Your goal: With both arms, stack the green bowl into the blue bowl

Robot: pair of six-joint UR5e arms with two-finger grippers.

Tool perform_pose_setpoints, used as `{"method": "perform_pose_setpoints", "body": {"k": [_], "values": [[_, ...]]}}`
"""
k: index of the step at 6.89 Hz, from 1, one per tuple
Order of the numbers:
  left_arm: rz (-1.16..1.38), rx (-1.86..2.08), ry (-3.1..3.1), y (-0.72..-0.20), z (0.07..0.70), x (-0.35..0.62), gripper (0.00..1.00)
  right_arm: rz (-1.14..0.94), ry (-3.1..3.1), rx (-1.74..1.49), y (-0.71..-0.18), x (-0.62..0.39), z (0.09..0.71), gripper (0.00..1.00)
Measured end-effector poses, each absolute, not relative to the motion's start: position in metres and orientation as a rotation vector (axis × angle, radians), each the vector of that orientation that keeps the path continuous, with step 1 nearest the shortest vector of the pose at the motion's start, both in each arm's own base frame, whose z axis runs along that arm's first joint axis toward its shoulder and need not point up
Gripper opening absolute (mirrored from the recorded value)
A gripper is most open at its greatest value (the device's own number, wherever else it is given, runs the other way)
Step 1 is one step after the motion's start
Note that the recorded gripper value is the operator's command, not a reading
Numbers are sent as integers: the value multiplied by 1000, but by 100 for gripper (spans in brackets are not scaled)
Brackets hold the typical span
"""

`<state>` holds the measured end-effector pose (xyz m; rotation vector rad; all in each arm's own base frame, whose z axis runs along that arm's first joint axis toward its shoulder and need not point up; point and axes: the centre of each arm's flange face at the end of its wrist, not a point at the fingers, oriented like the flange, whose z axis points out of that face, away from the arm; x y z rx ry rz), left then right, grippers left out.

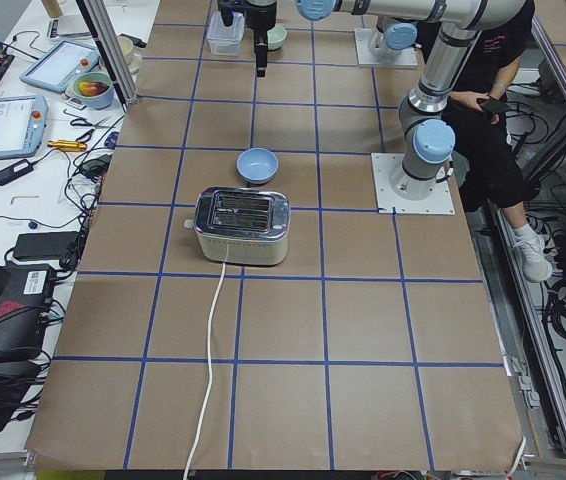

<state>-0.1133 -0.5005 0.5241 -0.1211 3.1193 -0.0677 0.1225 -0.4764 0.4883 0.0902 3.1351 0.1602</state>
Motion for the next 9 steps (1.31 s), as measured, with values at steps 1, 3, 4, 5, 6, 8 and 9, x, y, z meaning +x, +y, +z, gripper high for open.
{"method": "perform_pose_setpoints", "body": {"k": [1, 3, 4, 5, 6, 8, 9], "values": [[-42, -116, 3117, -500, 518, -112, 100, 166, 3135, 103, -476, 122, 488, 100], [51, -115, 3117, -513, 446, -106, 100, 173, 3134, 128, -476, 122, 488, 100], [41, -112, 3119, -524, 392, -105, 100, 179, 3134, 123, -477, 120, 486, 99], [48, -111, 3118, -532, 344, -105, 100, 178, 3134, 105, -483, 111, 482, 95], [68, -110, 3110, -538, 303, -103, 100, 192, 3125, 106, -495, 86, 471, 99], [167, -104, 3076, -546, 240, -100, 49, 206, 3092, 192, -525, -2, 419, 100], [202, -99, 3070, -549, 218, -99, 0, 212, 3082, 199, -530, -32, 383, 100]]}}
